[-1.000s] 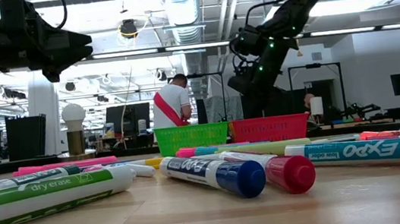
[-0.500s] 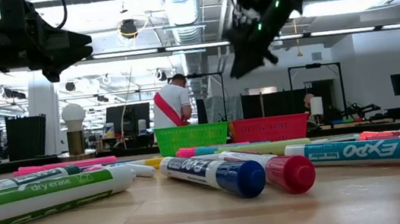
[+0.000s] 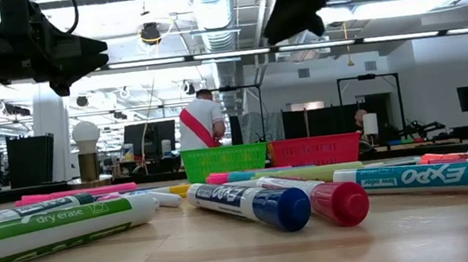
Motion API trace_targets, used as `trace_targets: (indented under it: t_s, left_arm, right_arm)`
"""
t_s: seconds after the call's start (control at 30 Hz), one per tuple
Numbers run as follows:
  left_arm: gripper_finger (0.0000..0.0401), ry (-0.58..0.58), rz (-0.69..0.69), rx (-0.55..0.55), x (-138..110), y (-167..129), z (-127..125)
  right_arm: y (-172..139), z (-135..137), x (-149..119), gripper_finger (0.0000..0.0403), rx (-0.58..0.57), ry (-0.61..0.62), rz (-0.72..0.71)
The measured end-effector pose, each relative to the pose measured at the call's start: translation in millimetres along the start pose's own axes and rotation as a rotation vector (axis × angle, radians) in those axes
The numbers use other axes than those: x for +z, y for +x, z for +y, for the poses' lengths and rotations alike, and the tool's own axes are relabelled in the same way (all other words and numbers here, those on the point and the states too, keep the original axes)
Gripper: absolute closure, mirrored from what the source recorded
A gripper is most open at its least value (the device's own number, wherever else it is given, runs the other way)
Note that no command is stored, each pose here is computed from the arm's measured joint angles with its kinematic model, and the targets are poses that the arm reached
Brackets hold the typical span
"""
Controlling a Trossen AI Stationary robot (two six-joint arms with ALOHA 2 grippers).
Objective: Pick & Place Markers
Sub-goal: Put the small orange highlighter pen into the blue bin
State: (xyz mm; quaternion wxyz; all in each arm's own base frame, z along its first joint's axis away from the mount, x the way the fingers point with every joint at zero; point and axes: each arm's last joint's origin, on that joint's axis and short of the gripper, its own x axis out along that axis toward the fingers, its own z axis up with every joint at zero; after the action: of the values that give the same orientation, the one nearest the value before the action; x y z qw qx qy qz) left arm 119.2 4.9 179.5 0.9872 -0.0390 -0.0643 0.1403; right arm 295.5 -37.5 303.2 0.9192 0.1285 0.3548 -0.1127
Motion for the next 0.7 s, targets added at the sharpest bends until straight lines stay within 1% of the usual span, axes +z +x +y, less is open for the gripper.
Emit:
trace_targets:
  t_s: [0.17, 0.37, 0.7]
  left_arm:
    - [0.0240, 0.000, 0.000, 0.000, 0.0, 0.0, 0.0]
    - [0.0240, 0.000, 0.000, 0.000, 0.0, 0.0, 0.0]
    - [0.0240, 0.000, 0.000, 0.000, 0.0, 0.0, 0.0]
  right_arm:
    - [-2.6, 29.7, -17.5, 0.0313, 0.051, 0.020, 0.107]
    - [-8.8, 54.5, -39.2, 0.0313, 0.062, 0.075, 0.246]
    - [-20.3, 94.4, -60.3, 0.0313, 0.125, 0.156, 0.309]
